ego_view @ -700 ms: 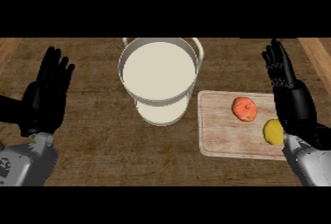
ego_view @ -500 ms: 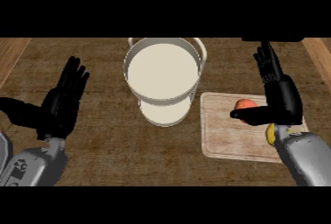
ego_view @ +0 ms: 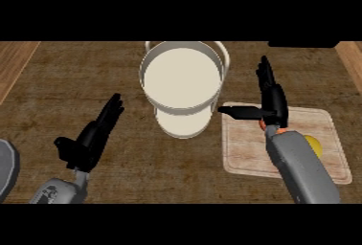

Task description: Pick the squash from the cutting board and place it in the tiered basket

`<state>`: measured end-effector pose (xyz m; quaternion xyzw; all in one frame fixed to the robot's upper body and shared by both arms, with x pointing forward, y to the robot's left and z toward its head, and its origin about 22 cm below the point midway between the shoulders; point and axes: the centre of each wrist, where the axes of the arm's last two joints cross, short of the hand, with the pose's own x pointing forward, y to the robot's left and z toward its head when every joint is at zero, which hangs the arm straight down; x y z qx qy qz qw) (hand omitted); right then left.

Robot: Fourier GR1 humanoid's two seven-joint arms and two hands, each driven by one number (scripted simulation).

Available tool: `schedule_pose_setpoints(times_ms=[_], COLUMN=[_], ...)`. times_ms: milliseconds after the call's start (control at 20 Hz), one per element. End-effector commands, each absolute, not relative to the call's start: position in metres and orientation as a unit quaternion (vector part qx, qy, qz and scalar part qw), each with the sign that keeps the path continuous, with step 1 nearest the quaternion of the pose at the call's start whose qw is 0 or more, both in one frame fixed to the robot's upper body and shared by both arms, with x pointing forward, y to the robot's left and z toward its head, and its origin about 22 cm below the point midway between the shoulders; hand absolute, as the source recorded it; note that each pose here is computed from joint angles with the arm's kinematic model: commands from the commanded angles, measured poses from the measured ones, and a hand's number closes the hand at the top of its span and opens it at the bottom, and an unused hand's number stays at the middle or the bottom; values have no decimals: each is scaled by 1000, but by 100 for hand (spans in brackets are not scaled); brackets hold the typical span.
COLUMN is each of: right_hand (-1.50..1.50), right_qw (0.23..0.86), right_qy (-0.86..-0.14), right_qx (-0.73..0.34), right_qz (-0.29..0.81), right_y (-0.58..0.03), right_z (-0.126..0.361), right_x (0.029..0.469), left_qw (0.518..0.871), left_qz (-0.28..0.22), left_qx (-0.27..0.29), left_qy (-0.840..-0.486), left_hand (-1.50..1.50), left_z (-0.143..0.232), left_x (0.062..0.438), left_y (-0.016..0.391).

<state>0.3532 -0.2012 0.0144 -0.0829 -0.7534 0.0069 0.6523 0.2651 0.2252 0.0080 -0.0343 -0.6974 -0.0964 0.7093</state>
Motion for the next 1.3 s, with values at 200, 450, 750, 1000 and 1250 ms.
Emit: schedule_pose_setpoints(times_ms=[200,450,750,1000,1250], right_hand=[-150,-150,-150,-150,-150], right_qw=[630,655,652,666,680], right_qy=[-736,-593,-431,-388,-368], right_qx=[-200,-323,-377,-355,-363], right_qz=[148,339,498,529,519], right_y=[-225,-259,-229,-188,-185], right_z=[80,102,135,159,183], right_x=[378,380,381,357,334], left_qw=[723,726,718,720,712], left_qz=[-106,-97,-106,-98,-96], left_qx=[-29,-24,-24,-27,-25], left_qy=[-682,-680,-688,-687,-695], left_hand=[0,0,0,0,0], left_z=[-29,-21,-17,-23,-19], left_x=[252,259,258,257,277], left_y=[240,236,245,239,231])
